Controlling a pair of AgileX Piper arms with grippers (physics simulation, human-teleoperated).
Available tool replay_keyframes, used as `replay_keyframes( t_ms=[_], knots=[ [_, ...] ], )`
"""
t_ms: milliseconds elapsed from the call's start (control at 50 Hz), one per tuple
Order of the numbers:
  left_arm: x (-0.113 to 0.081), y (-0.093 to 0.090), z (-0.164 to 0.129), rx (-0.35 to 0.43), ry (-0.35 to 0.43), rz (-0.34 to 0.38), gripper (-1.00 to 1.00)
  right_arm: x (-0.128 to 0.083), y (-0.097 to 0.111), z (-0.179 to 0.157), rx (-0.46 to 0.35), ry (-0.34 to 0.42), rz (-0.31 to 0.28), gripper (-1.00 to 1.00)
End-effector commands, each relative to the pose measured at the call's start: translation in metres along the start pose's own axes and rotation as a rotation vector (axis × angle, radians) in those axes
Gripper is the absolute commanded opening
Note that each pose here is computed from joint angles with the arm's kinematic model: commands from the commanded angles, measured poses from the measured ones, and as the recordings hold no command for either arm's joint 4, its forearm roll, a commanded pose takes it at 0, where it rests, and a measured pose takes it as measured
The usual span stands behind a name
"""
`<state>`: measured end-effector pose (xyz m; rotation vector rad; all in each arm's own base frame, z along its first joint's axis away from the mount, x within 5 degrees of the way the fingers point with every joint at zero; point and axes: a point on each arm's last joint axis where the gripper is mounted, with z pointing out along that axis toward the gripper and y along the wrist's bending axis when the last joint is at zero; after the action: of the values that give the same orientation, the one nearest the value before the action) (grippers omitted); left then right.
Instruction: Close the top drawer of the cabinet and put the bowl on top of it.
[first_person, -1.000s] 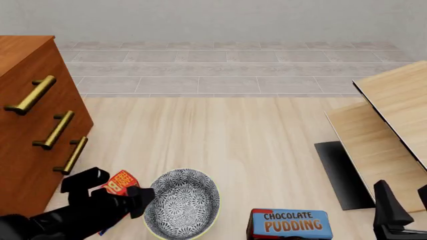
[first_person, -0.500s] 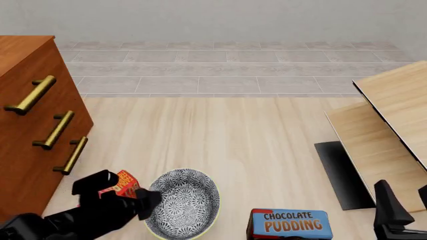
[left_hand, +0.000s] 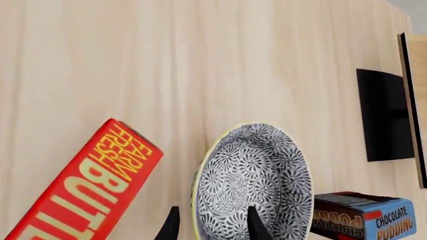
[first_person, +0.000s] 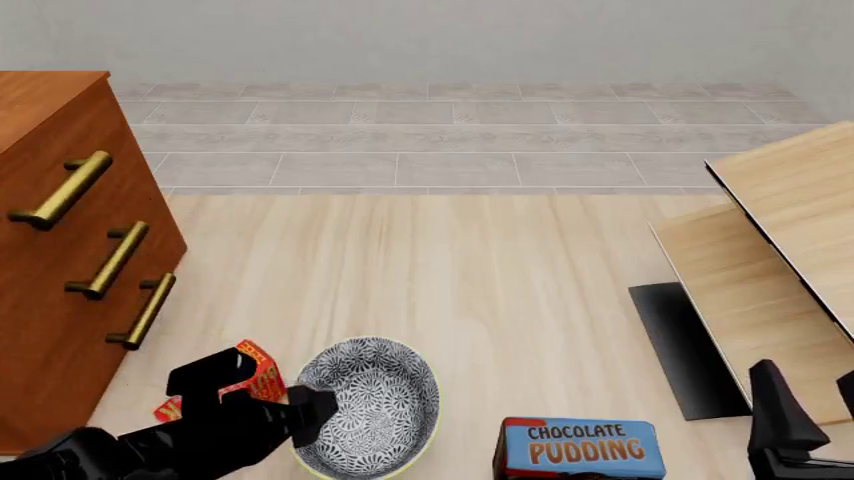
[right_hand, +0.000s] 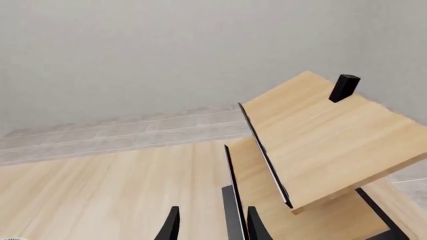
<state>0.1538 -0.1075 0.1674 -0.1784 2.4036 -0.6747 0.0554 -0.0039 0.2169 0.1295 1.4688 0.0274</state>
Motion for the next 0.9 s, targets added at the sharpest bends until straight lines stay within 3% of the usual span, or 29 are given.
replay_keyframes(
  t_ms=[20,480,500,900],
  knots=[
    [0.005,0.002,0.008,-0.004,0.014,-0.008,1.00,0.000,0.000,0.000,0.004,-0.002,0.004,1.00],
    [0.011,0.001,0.013,0.010,0.027,-0.009,1.00,0.000,-0.001,0.000,0.009,-0.006,0.008,1.00],
    [0.010,0.000,0.012,0.011,0.025,-0.006,-1.00,-0.001,0.000,0.000,0.010,-0.006,0.008,1.00],
    [-0.001,-0.012,0.001,0.044,0.000,0.050,-1.00,-0.001,-0.001,0.000,0.017,-0.009,0.014,1.00]
  ],
)
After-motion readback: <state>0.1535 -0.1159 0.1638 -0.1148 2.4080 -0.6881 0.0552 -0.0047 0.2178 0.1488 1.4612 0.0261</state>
